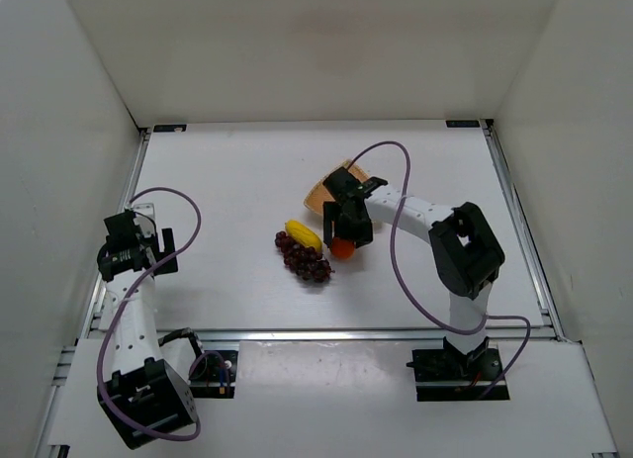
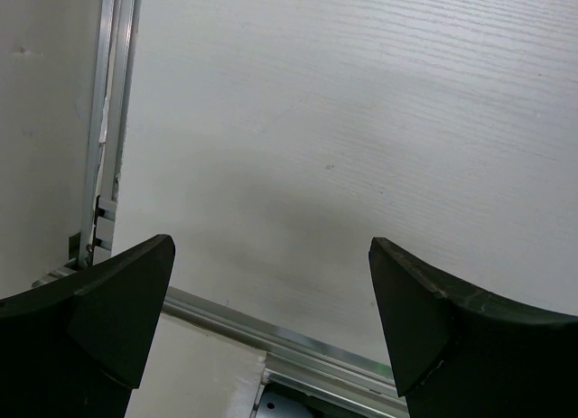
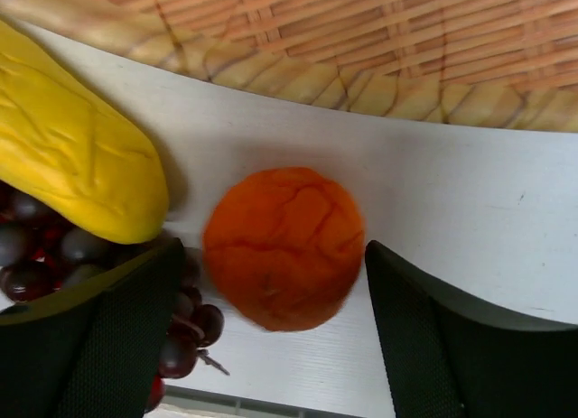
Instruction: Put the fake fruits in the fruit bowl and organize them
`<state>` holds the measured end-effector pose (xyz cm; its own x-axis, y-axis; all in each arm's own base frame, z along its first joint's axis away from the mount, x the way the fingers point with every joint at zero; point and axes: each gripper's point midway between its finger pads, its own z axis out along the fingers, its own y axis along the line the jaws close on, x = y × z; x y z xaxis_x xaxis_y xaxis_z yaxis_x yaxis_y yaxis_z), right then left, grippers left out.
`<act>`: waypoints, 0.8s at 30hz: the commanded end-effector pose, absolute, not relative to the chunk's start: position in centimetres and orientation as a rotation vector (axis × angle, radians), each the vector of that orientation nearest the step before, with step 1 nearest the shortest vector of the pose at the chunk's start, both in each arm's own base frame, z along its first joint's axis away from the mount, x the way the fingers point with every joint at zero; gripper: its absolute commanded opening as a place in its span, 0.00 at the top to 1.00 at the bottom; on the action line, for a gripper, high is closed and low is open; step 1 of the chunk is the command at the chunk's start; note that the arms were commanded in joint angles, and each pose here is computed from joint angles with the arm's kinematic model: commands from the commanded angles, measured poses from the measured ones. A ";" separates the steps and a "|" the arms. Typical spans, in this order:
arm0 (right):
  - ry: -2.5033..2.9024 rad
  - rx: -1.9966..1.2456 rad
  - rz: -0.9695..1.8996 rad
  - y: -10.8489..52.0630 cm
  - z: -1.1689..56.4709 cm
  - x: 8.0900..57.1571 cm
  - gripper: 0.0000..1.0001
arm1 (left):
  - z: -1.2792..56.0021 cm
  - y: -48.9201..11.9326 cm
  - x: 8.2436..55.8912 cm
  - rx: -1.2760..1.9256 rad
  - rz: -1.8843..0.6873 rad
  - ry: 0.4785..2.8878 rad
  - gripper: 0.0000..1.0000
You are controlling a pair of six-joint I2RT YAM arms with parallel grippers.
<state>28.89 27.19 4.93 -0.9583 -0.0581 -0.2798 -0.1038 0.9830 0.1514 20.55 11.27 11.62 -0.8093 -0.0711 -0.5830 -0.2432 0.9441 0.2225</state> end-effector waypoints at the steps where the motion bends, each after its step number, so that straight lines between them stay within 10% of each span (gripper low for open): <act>1: 2.888 -0.073 0.272 27.5 5.5 28.0 0.26 | 12.1 11.2 20.8 -0.226 0.389 2.468 0.00; 6: 2.772 -0.029 0.285 26.5 8.4 28.1 0.69 | 12.3 10.1 21.3 -0.147 0.333 2.479 0.00; 18: 2.528 0.086 0.253 24.2 14.2 40.3 0.69 | 13.5 7.3 24.6 0.036 0.289 2.521 0.00; 24: 2.559 0.069 0.261 26.2 11.1 44.6 0.43 | 14.9 4.1 26.6 0.209 0.229 2.495 0.00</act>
